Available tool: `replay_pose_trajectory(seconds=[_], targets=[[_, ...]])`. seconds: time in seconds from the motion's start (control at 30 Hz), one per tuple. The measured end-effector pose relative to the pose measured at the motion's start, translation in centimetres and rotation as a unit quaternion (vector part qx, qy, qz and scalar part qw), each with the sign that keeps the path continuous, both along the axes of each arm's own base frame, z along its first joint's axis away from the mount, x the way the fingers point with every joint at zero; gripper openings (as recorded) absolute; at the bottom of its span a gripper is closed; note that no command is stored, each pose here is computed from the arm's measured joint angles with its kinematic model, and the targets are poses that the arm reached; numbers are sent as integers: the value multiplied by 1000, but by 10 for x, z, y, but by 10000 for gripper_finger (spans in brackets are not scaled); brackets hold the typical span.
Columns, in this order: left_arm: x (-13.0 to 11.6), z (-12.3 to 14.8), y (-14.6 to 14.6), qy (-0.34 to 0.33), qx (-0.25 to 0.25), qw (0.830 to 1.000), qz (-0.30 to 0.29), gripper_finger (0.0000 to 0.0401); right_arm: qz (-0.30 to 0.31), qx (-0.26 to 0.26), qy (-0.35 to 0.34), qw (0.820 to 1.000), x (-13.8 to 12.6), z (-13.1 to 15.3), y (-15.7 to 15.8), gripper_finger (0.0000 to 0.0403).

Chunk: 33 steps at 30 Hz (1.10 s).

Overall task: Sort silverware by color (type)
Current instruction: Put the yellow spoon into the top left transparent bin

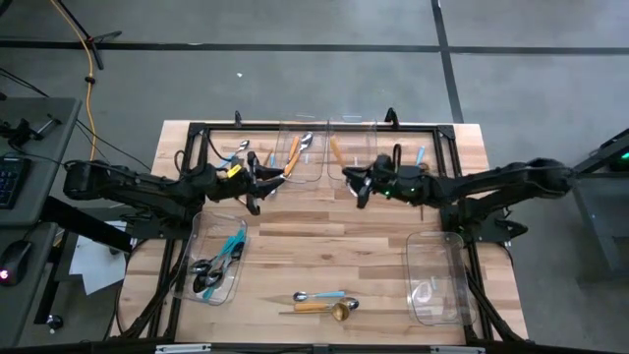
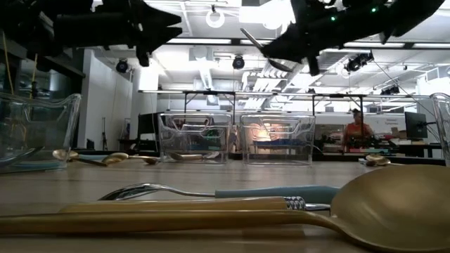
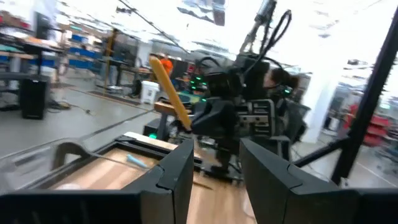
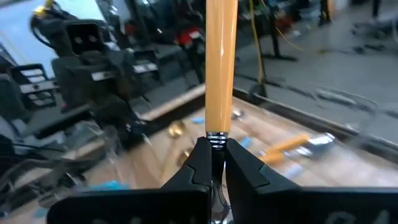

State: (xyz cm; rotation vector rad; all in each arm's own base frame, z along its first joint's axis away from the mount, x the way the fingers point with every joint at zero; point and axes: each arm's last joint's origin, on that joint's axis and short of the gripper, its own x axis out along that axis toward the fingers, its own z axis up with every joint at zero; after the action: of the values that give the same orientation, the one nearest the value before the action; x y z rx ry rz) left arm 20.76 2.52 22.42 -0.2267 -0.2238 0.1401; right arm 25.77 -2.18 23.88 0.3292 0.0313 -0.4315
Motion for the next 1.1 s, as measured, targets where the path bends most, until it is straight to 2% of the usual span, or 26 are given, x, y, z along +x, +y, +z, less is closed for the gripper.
replay_pose_trajectory(seconds=[0.23,0.43,0.6,0.8,1.1], targets=[[28,0,-5,29,36,999,-21,120,57,-11,-73,996,25,-12,6,6],[51,-1,-4,40,44,998,-26,120,94,-11,-94,991,35,-23,15,6],[64,1,-7,41,70,995,-49,120,125,-22,-102,987,38,-28,28,6],[69,4,-11,37,91,994,-52,120,151,-55,-109,981,38,-27,44,6],[70,10,-20,15,100,992,-75,120,165,-76,-116,977,43,-19,47,6]])
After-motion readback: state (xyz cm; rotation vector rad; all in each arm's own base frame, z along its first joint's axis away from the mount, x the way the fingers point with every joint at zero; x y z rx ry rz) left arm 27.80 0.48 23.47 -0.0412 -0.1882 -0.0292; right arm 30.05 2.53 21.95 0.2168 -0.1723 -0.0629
